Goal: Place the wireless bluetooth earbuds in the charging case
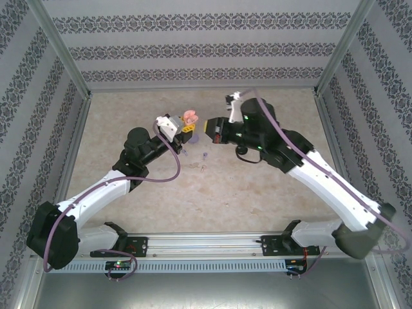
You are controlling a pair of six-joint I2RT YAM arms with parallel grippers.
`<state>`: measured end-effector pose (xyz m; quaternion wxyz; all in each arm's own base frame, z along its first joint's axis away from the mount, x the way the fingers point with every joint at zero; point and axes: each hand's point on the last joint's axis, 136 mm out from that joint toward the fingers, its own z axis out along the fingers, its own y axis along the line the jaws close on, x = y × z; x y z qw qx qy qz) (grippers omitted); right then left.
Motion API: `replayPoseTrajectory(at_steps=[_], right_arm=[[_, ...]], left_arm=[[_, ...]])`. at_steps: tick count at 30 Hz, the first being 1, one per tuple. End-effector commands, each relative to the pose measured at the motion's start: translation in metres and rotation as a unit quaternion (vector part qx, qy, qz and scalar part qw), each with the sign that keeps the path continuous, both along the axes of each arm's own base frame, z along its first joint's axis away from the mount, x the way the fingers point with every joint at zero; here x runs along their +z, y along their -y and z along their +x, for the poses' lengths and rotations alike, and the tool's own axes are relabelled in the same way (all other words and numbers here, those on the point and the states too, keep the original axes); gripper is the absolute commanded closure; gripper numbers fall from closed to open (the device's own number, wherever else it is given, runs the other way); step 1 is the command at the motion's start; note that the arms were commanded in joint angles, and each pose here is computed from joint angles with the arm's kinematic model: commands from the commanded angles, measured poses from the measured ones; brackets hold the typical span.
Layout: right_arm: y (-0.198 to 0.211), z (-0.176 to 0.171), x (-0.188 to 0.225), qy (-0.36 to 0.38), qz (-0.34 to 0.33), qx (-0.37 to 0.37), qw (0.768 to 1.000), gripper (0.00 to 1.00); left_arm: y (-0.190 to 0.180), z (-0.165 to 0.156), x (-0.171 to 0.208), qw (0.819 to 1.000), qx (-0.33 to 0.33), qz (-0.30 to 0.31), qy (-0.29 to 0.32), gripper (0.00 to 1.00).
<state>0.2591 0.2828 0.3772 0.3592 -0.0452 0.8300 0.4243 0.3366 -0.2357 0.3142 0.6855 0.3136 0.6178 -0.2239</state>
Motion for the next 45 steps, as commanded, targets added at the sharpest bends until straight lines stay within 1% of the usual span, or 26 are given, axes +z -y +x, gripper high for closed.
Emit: replayPoseTrajectory(at_steps=[1, 3, 5, 6, 9, 10, 12, 17, 21, 26, 29, 38, 45], right_arm=[[0.026, 0.008, -0.047, -0.037, -0.054, -0.044, 0.997, 0.80], [0.033, 0.016, -0.081, -0.075, -0.077, -0.063, 0.992, 0.60], [0.038, 0.025, -0.114, -0.108, -0.108, -0.087, 0.985, 0.46], [0.039, 0.029, -0.131, -0.126, -0.124, -0.096, 0.980, 0.41], [0.040, 0.039, -0.177, -0.184, -0.169, -0.128, 0.960, 0.35], [0.037, 0.042, -0.188, -0.197, -0.178, -0.132, 0.955, 0.35], [0.035, 0.048, -0.214, -0.230, -0.209, -0.155, 0.938, 0.35], [0.028, 0.061, -0.262, -0.297, -0.262, -0.190, 0.898, 0.39], [0.018, 0.065, -0.291, -0.334, -0.281, -0.206, 0.876, 0.44], [0.015, 0.064, -0.313, -0.371, -0.299, -0.224, 0.850, 0.47], [0.010, 0.062, -0.319, -0.378, -0.307, -0.223, 0.845, 0.49], [-0.009, 0.063, -0.331, -0.383, -0.332, -0.216, 0.834, 0.49], [-0.011, 0.066, -0.342, -0.388, -0.351, -0.220, 0.823, 0.51]], left_arm=[[-0.026, 0.001, 0.026, 0.998, 0.040, -0.047, 0.028, 1.00], [-0.036, 0.000, 0.026, 0.997, 0.050, -0.057, 0.023, 1.00], [-0.045, -0.002, 0.028, 0.996, 0.060, -0.065, 0.023, 1.00], [-0.050, -0.003, 0.028, 0.995, 0.066, -0.070, 0.022, 1.00], [-0.060, -0.006, 0.029, 0.993, 0.082, -0.080, 0.022, 1.00], [-0.062, -0.006, 0.029, 0.993, 0.085, -0.082, 0.021, 1.00], [-0.066, -0.007, 0.028, 0.992, 0.091, -0.086, 0.020, 1.00], [-0.073, -0.005, 0.028, 0.990, 0.106, -0.096, 0.016, 1.00], [-0.079, -0.003, 0.029, 0.987, 0.119, -0.106, 0.016, 1.00], [-0.082, -0.005, 0.032, 0.986, 0.120, -0.111, 0.024, 1.00], [-0.084, -0.006, 0.032, 0.986, 0.122, -0.113, 0.026, 1.00], [-0.086, -0.007, 0.029, 0.985, 0.124, -0.117, 0.029, 1.00], [-0.088, -0.009, 0.029, 0.985, 0.126, -0.117, 0.033, 1.00]])
